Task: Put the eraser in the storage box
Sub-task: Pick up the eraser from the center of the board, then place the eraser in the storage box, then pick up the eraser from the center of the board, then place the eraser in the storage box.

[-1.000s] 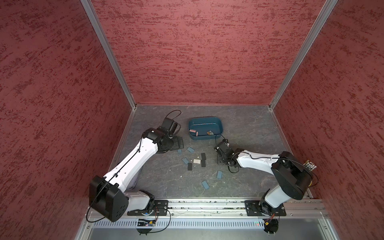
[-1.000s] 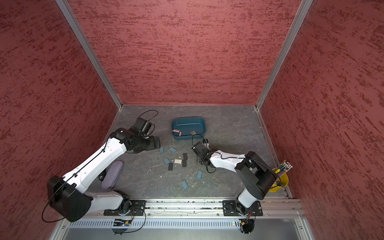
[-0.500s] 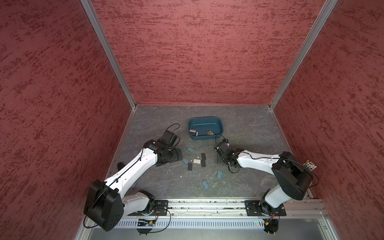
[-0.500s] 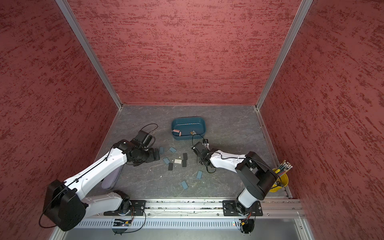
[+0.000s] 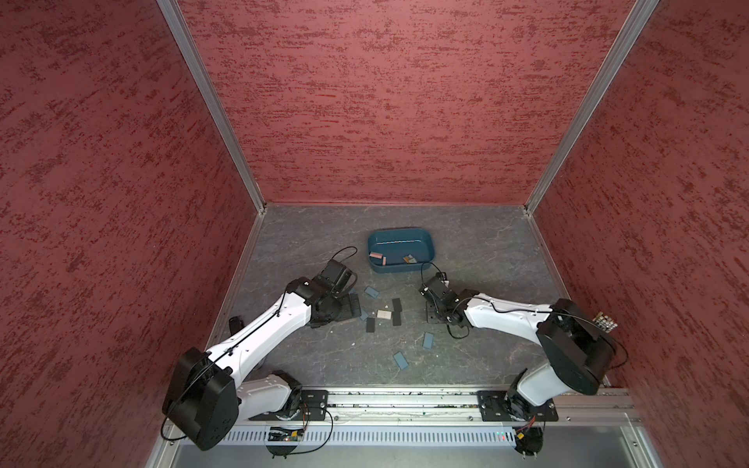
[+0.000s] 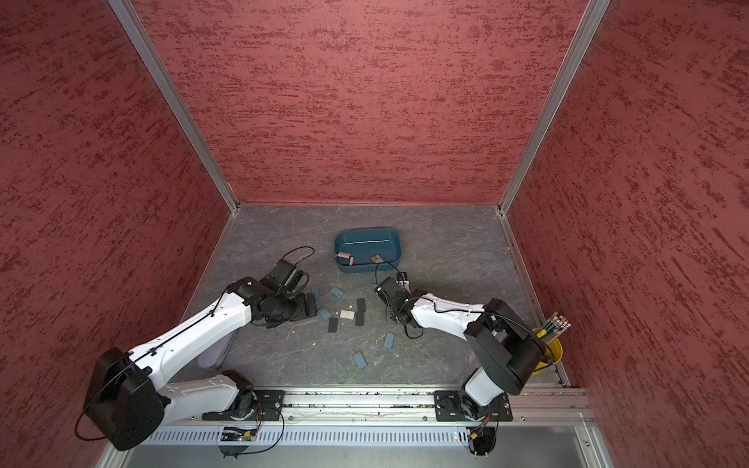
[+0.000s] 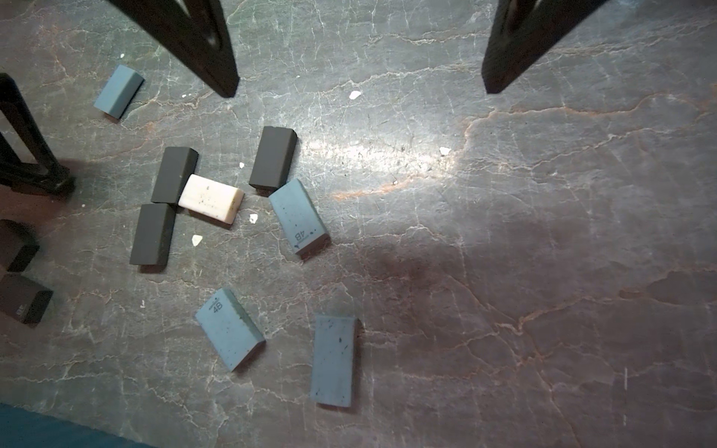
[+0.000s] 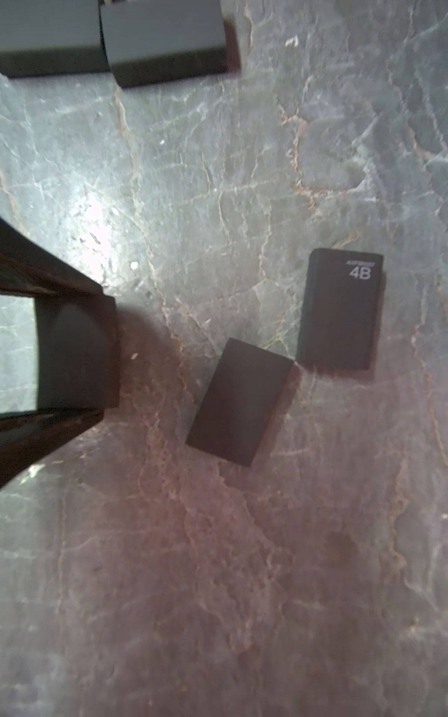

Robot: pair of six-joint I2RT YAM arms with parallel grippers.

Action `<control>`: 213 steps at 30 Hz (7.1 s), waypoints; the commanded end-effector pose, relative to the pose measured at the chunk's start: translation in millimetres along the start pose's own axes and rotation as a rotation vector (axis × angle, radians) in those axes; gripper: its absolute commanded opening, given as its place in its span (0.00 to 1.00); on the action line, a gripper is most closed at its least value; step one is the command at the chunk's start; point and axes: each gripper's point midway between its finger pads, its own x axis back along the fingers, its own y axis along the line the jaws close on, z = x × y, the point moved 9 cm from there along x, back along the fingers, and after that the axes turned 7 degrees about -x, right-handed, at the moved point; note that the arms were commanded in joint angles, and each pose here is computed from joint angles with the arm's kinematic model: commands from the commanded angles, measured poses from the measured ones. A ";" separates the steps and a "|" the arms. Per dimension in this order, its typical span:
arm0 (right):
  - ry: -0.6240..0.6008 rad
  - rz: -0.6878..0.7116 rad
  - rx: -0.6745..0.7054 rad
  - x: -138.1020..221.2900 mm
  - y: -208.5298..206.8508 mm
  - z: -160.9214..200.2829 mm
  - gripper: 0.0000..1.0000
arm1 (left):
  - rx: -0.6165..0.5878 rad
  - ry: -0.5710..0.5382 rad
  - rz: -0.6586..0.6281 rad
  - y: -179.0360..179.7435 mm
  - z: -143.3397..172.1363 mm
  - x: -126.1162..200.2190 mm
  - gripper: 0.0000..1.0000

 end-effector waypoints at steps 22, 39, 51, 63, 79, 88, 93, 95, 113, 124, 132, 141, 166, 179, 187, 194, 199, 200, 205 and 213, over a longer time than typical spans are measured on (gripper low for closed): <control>-0.177 -0.071 0.067 52.1 61.5 -81.9 0.41 | -0.045 0.039 -0.024 -22.7 20.1 -25.1 1.00; -0.170 -0.111 0.066 14.5 100.6 -169.0 0.41 | -0.034 0.060 -0.047 -22.8 30.3 -33.8 1.00; -0.092 -0.100 0.028 -38.0 90.4 -190.3 0.41 | -0.024 0.059 -0.054 -24.1 30.2 -37.5 1.00; -0.080 -0.093 0.032 -44.2 88.1 -193.2 0.49 | -0.003 0.059 -0.074 -28.3 25.2 -42.3 1.00; -0.236 -0.225 -0.027 36.7 75.0 -198.1 0.94 | 0.002 -0.011 -0.086 -28.5 -13.4 -39.3 1.00; -0.313 -0.326 -0.076 86.2 42.3 -164.3 0.99 | 0.019 -0.031 -0.126 -26.7 -52.5 -55.7 1.00; -0.358 -0.367 -0.094 108.4 21.2 -140.3 0.99 | 0.025 -0.041 -0.137 -23.6 -71.2 -65.4 0.99; -0.375 -0.388 -0.097 114.8 13.7 -131.8 0.99 | 0.031 -0.034 -0.148 -21.6 -77.2 -71.4 0.97; -0.398 -0.478 -0.110 119.3 -12.4 -86.7 0.99 | 0.012 -0.002 -0.177 -18.5 -96.5 -98.3 0.63; -0.391 -0.489 -0.110 121.7 -8.5 -87.1 0.99 | 0.014 0.028 -0.193 -13.8 -87.4 -108.8 0.51; -0.381 -0.494 -0.105 121.3 -4.9 -85.4 0.99 | 0.011 0.032 -0.190 -15.6 -90.0 -110.5 0.39; -0.345 -0.449 -0.118 111.0 -5.1 -83.7 0.99 | 0.015 0.037 -0.193 -13.1 -85.8 -111.2 0.28; -0.156 -0.132 -0.216 35.6 -23.9 -48.9 0.99 | -0.017 -0.047 -0.138 -27.5 -81.4 -55.4 0.21; -0.120 -0.070 -0.232 13.9 -25.7 -38.4 0.98 | -0.098 -0.127 -0.086 -66.7 -116.1 -9.4 0.21; -0.087 -0.043 -0.235 -3.0 -26.0 -31.1 0.94 | -0.150 -0.157 -0.046 -104.0 -148.1 0.2 0.21; -0.084 -0.034 -0.236 -7.6 -25.3 -30.8 0.91 | -0.176 -0.131 -0.035 -127.2 -170.5 -16.8 0.21; -0.085 -0.028 -0.238 -10.0 -25.0 -31.1 0.89 | -0.193 -0.110 -0.037 -137.9 -178.4 -34.4 0.21; -0.086 -0.027 -0.238 -10.3 -24.9 -31.3 0.88 | -0.195 -0.106 -0.041 -139.2 -180.0 -37.7 0.21; -0.082 -0.025 -0.241 -12.6 -24.0 -31.1 0.85 | -0.207 -0.094 -0.056 -145.1 -187.2 -53.9 0.22; -0.092 -0.023 -0.245 -13.6 -21.1 -34.9 0.79 | -0.222 -0.088 -0.091 -149.0 -197.0 -73.9 0.23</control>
